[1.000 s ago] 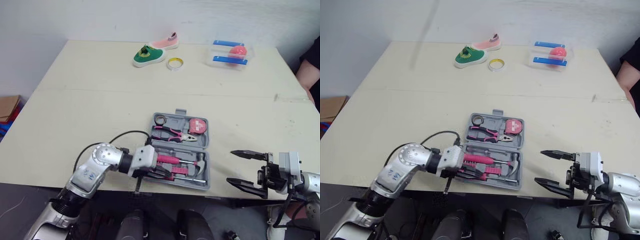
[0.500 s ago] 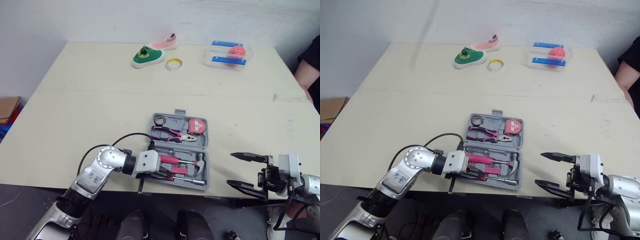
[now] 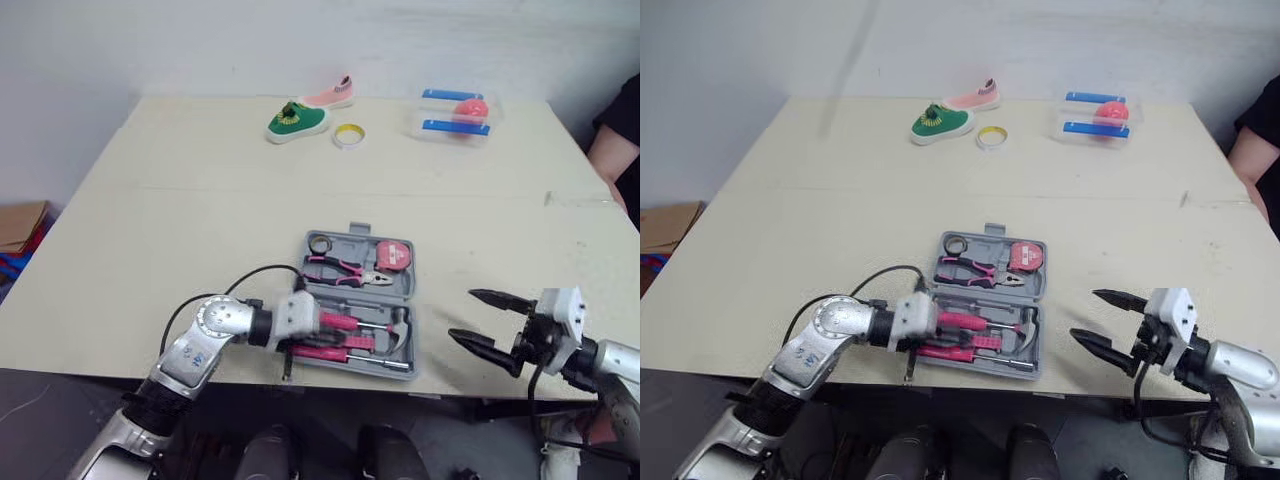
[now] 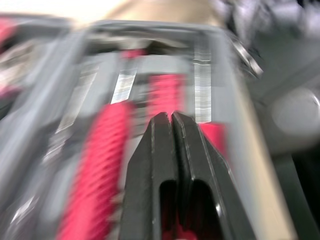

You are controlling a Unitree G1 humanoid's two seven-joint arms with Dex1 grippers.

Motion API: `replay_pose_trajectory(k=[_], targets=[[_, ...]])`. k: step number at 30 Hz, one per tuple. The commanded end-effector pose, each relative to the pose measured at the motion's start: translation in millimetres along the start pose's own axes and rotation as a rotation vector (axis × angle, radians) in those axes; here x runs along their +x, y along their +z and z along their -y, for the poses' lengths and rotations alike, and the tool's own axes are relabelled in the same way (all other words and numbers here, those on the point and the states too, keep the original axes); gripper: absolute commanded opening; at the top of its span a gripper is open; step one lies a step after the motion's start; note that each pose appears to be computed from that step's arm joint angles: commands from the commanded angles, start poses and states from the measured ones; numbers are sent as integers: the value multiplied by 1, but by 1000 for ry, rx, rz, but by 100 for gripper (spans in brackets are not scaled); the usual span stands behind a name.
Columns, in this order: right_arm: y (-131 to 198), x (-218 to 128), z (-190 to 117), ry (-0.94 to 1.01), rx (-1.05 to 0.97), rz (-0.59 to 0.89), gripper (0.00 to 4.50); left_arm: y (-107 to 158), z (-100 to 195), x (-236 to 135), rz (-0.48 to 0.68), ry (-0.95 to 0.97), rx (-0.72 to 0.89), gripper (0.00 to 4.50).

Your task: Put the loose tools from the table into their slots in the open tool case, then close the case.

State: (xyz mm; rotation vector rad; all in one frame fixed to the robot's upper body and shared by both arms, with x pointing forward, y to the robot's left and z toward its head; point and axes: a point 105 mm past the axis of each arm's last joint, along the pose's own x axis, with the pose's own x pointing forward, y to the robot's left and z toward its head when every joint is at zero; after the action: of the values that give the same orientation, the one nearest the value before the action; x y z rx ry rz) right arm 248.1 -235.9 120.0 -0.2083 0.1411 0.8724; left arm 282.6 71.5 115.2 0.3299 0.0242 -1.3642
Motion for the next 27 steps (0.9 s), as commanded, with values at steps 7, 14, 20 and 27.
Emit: replay_pose_trajectory(k=[7,14,20,27], targets=[[-3,38,1,83,-172,-48,106,1,-65,-80,-16,382,-41,0],[-15,66,-1,191,-212,-102,2,-23,-49,-57,-85,276,-82,0],[-18,81,-10,276,-226,-102,2,-33,-39,-40,-117,234,-117,0],[-12,105,3,262,-270,-86,2,-37,-40,-30,-128,234,-159,0]])
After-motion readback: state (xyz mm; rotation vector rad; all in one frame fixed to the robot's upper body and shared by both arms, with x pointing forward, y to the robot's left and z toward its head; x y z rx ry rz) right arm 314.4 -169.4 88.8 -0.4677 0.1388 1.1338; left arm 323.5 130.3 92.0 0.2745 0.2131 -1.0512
